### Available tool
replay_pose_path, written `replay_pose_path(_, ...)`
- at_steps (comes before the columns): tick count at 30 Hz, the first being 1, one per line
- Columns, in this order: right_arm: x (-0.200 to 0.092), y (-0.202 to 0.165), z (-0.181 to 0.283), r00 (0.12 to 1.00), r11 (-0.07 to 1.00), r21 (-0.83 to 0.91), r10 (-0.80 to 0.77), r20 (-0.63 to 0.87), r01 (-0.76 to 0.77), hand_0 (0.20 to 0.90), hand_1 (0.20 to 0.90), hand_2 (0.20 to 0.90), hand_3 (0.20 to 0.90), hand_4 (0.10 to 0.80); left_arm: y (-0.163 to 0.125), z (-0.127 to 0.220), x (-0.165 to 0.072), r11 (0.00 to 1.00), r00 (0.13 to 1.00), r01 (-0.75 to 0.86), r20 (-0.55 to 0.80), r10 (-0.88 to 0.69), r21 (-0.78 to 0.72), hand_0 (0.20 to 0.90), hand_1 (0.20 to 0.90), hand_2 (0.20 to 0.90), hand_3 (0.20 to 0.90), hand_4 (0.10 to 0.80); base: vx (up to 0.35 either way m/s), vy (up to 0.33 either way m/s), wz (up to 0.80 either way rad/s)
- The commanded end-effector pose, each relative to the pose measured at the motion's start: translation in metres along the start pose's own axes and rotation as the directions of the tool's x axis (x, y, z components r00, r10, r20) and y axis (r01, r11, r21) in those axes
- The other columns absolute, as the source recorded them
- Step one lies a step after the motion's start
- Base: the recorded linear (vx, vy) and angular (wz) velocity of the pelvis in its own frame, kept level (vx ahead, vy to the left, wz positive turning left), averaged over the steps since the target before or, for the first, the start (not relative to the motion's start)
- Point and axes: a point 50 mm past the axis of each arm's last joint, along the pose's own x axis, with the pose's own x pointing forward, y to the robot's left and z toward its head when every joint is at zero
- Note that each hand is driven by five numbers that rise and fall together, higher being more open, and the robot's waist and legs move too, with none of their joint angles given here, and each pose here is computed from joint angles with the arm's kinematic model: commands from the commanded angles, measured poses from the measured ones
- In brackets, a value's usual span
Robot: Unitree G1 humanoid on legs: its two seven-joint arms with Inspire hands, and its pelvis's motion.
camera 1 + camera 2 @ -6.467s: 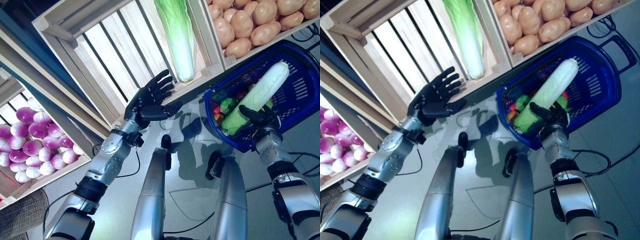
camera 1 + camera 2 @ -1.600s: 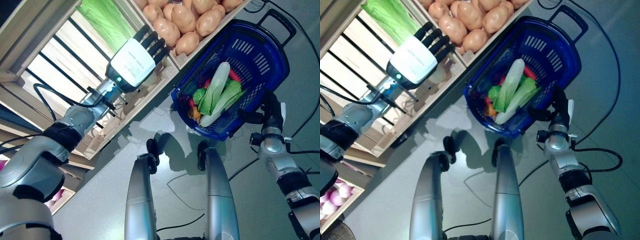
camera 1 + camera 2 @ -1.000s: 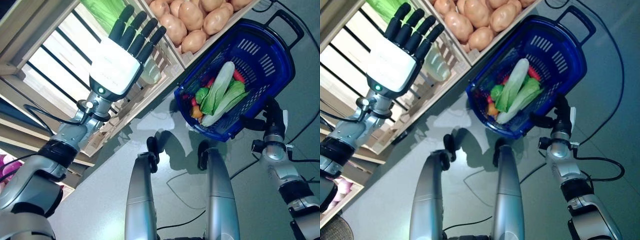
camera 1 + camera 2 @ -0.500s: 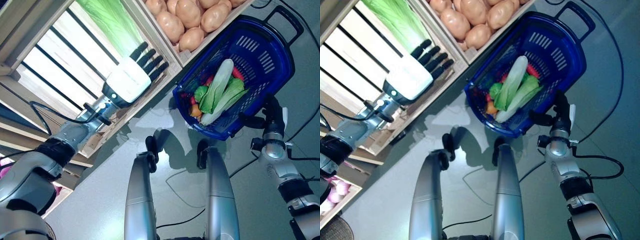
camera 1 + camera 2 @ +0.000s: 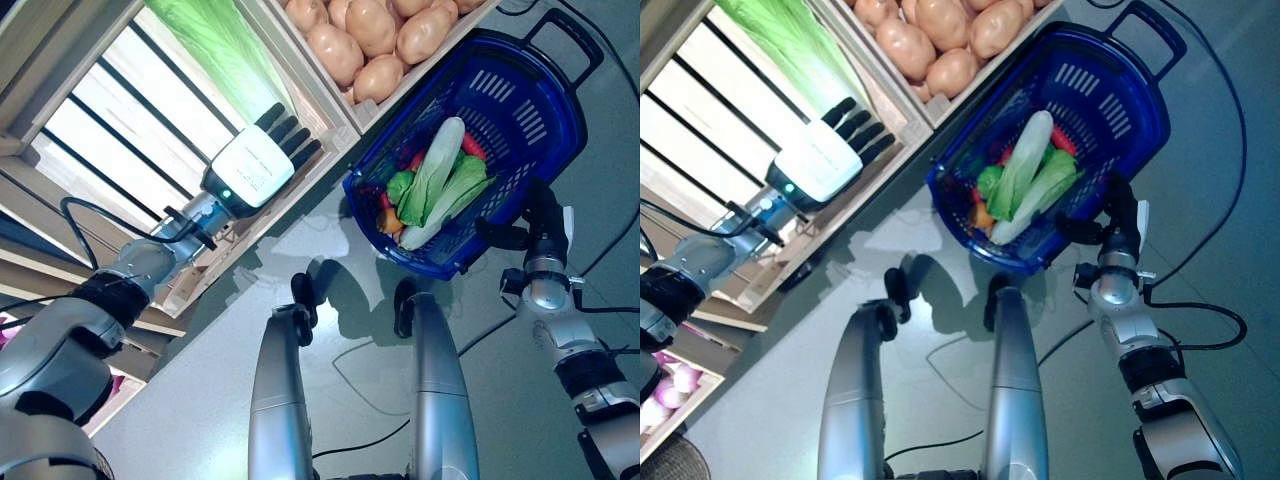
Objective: Put vegetables into the basket
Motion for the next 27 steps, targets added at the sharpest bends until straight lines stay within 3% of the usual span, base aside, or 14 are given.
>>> replay_pose_path(1, 0.017, -0.013, 0.045, 0.988, 0.999, 0.048, -0.025, 0.152, 0.018, 0.900, 0.900, 0.900, 0.900, 0.800, 0.036, -0.053, 0.023, 0.971, 0.968, -0.157, -0.169, 0.188, 0.181, 0.900, 0.900, 0.900, 0.900, 0.800, 0.000, 0.000, 0.00)
replay_pose_path(8, 0.018, -0.014, 0.045, 0.989, 0.999, 0.047, -0.023, 0.146, 0.017, 0.900, 0.900, 0.900, 0.900, 0.800, 0.037, -0.072, 0.023, 0.970, 0.935, -0.144, -0.295, 0.199, 0.197, 0.900, 0.900, 0.900, 0.900, 0.800, 0.007, 0.011, -0.02)
replay_pose_path(19, 0.019, -0.011, 0.047, 0.989, 0.999, 0.042, -0.010, 0.148, 0.003, 0.900, 0.900, 0.900, 0.900, 0.800, 0.040, -0.078, 0.026, 0.964, 0.921, -0.165, -0.317, 0.226, 0.209, 0.900, 0.900, 0.900, 0.900, 0.800, 0.001, 0.004, -0.01)
replay_pose_path(20, 0.019, -0.010, 0.047, 0.989, 0.999, 0.044, -0.010, 0.149, 0.003, 0.900, 0.900, 0.900, 0.900, 0.800, 0.040, -0.079, 0.025, 0.965, 0.915, -0.171, -0.332, 0.231, 0.199, 0.806, 0.806, 0.806, 0.806, 0.737, 0.000, 0.000, 0.00)
replay_pose_path(21, 0.018, -0.010, 0.047, 0.989, 0.999, 0.047, -0.011, 0.150, 0.004, 0.900, 0.900, 0.900, 0.900, 0.800, 0.038, -0.077, 0.025, 0.967, 0.920, -0.164, -0.324, 0.222, 0.196, 0.585, 0.585, 0.585, 0.585, 0.590, 0.000, 0.000, 0.00)
replay_pose_path(22, 0.018, -0.009, 0.047, 0.988, 0.999, 0.045, -0.011, 0.155, 0.004, 0.900, 0.900, 0.900, 0.900, 0.800, 0.038, -0.076, 0.026, 0.969, 0.924, -0.158, -0.317, 0.213, 0.190, 0.300, 0.300, 0.300, 0.300, 0.400, 0.000, 0.000, 0.00)
replay_pose_path(27, 0.019, -0.008, 0.049, 0.987, 0.999, 0.041, -0.009, 0.159, 0.003, 0.900, 0.900, 0.900, 0.900, 0.800, 0.035, -0.074, 0.025, 0.973, 0.931, -0.140, -0.310, 0.193, 0.185, 0.300, 0.300, 0.300, 0.300, 0.400, 0.000, 0.000, 0.00)
